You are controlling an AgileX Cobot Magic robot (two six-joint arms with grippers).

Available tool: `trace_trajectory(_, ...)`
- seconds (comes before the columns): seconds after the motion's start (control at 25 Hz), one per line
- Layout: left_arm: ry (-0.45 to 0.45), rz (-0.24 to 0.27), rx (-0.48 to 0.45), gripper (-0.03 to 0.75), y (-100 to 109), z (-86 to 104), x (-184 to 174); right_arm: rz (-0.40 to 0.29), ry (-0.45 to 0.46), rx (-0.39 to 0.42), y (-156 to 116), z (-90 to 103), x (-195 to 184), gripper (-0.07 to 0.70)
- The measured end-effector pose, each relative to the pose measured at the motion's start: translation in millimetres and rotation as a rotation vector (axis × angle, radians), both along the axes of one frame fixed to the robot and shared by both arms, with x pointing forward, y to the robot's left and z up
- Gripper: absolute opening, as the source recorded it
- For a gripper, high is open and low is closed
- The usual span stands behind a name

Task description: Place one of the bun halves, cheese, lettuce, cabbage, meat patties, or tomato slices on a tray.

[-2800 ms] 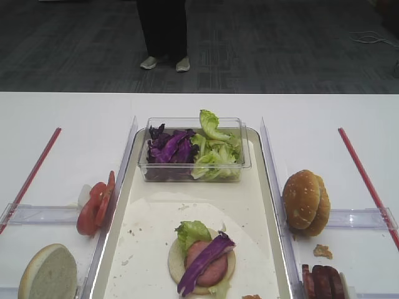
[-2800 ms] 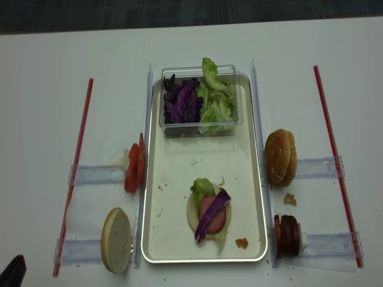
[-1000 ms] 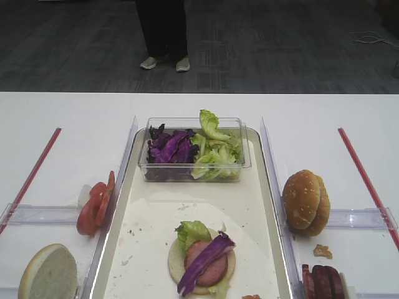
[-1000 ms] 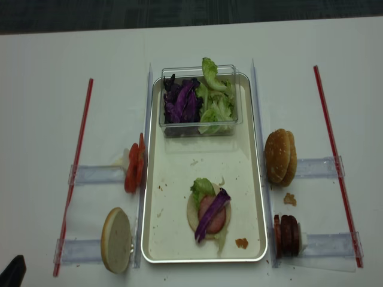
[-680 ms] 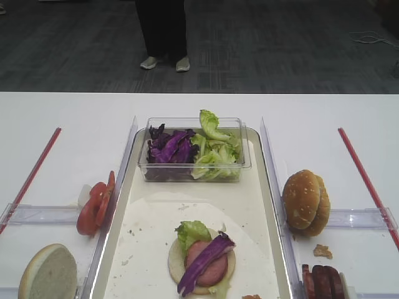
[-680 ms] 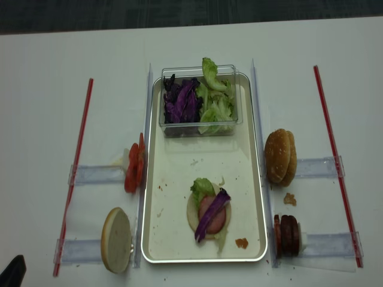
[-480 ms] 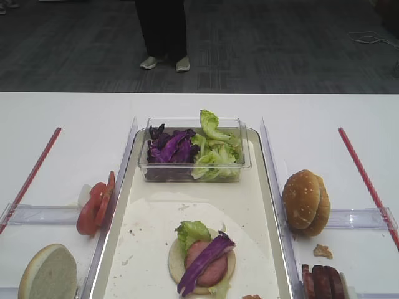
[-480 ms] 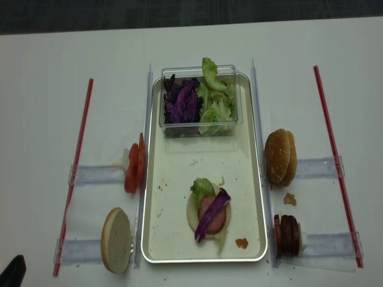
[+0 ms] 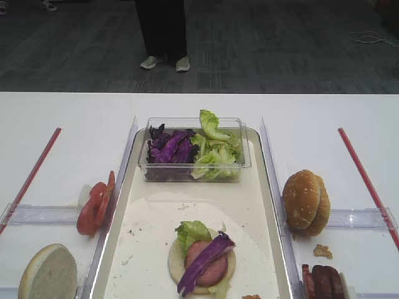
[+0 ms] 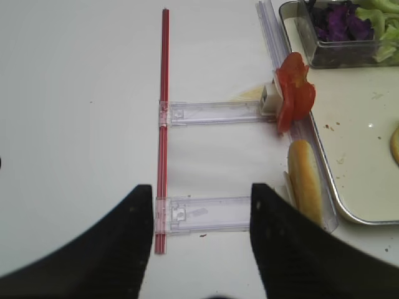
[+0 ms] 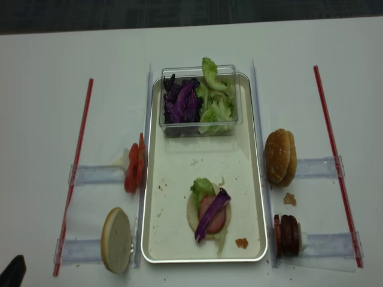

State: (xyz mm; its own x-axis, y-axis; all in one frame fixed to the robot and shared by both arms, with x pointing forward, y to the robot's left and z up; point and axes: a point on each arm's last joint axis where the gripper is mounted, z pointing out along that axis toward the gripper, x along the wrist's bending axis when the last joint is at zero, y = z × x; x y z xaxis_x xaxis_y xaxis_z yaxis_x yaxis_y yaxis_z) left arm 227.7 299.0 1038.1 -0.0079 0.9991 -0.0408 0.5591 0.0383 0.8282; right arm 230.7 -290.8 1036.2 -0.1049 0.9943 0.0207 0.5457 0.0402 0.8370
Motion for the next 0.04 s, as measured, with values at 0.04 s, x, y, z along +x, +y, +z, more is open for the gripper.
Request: trace_trajectory(0.04, 0.0, 0.0, 0.0, 0.34, 0.0, 0.0, 0.0, 0.0, 0.0, 0.0, 0.0, 0.0, 0.0, 0.412)
